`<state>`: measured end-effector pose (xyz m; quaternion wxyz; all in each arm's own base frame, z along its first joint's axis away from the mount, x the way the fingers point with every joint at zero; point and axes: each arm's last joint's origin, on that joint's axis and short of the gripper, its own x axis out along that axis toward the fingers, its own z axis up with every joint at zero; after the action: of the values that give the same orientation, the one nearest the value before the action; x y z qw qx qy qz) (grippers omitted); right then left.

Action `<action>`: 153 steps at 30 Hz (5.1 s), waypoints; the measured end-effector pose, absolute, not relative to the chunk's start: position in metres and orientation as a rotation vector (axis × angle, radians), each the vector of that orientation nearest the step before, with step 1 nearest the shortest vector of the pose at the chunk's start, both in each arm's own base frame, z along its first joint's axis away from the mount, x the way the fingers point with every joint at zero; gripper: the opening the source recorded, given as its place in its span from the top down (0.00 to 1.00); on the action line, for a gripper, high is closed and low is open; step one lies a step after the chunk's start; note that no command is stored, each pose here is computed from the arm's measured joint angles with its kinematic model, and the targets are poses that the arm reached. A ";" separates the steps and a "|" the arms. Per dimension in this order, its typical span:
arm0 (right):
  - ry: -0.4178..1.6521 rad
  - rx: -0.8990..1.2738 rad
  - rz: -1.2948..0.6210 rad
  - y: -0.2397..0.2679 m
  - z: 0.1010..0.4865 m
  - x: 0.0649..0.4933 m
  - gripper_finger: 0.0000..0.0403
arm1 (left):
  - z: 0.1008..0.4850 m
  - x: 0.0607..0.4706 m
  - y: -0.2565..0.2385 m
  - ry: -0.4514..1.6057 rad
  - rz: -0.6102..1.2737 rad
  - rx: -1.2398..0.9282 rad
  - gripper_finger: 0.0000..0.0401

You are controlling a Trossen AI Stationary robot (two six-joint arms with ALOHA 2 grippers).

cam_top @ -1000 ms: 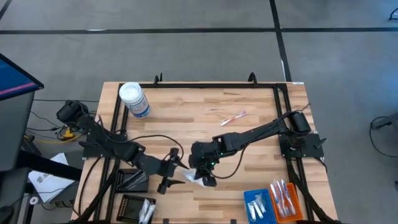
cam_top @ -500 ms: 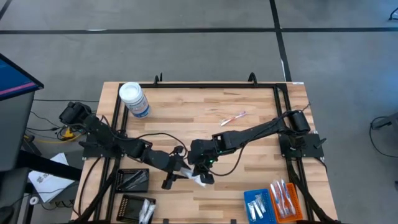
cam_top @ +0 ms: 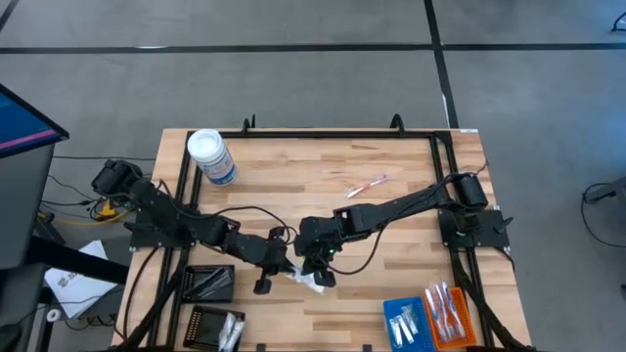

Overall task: Pick & Place Travel size toiletries
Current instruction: Put the vanity pack into the bottom black bin

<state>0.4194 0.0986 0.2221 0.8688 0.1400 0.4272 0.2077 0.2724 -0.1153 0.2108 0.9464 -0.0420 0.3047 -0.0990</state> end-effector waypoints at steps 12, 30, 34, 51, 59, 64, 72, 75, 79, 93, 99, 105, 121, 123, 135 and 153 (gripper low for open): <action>0.922 0.256 0.597 0.101 0.245 0.419 0.46 | 0.239 0.233 -0.113 0.645 0.009 -0.310 1.00; 0.892 0.179 0.511 0.028 0.278 0.425 0.33 | 0.268 0.141 -0.158 0.971 0.205 -1.195 1.00; 0.877 0.169 0.492 0.015 0.280 0.425 0.33 | 0.299 0.124 -0.174 1.030 0.307 -1.274 1.00; 0.881 0.140 0.473 -0.006 0.278 0.423 0.33 | 0.265 0.164 -0.266 1.291 0.963 -0.974 1.00; 0.868 0.119 0.488 -0.003 0.279 0.424 0.33 | 0.228 0.175 -0.281 1.182 1.028 -0.861 1.00; 0.867 0.118 0.486 -0.004 0.279 0.424 0.33 | 0.216 0.177 -0.285 1.185 1.066 -0.824 1.00; 0.861 0.096 0.497 -0.004 0.278 0.424 0.33 | 0.207 0.185 -0.284 1.162 1.083 -0.807 0.99; 0.859 0.095 0.497 -0.004 0.279 0.424 0.33 | 0.207 0.185 -0.284 1.142 1.070 -0.810 0.95; 0.858 0.094 0.498 -0.003 0.279 0.424 0.33 | 0.206 0.183 -0.287 1.149 1.059 -0.814 0.83; 0.839 0.089 0.498 -0.003 0.280 0.426 0.33 | 0.237 0.175 -0.283 1.036 0.901 -0.867 0.47; 0.854 0.098 0.499 -0.002 0.271 0.425 0.33 | 0.246 0.156 -0.289 1.264 0.916 -0.920 0.58; 0.917 0.154 0.512 0.021 0.234 0.419 0.33 | 0.242 0.150 -0.300 1.388 0.875 -0.932 0.90; 0.714 -0.015 0.266 0.099 0.192 0.432 0.58 | 0.207 0.148 -0.305 1.414 0.775 -0.950 1.00; 0.723 -0.018 0.267 0.102 0.185 0.439 0.74 | 0.206 0.147 -0.304 1.422 0.779 -0.945 1.00; 0.857 -0.091 0.296 0.137 0.138 0.497 0.99 | 0.194 0.147 -0.302 1.419 0.751 -0.942 1.00; 0.770 -0.086 0.309 0.147 0.155 0.515 1.00 | 0.176 0.166 -0.288 1.362 0.675 -0.899 1.00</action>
<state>0.5149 0.1465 0.1554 0.9143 -0.0419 0.3740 0.1500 0.1660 -0.2877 0.1758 0.6349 -0.3934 0.5958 0.2953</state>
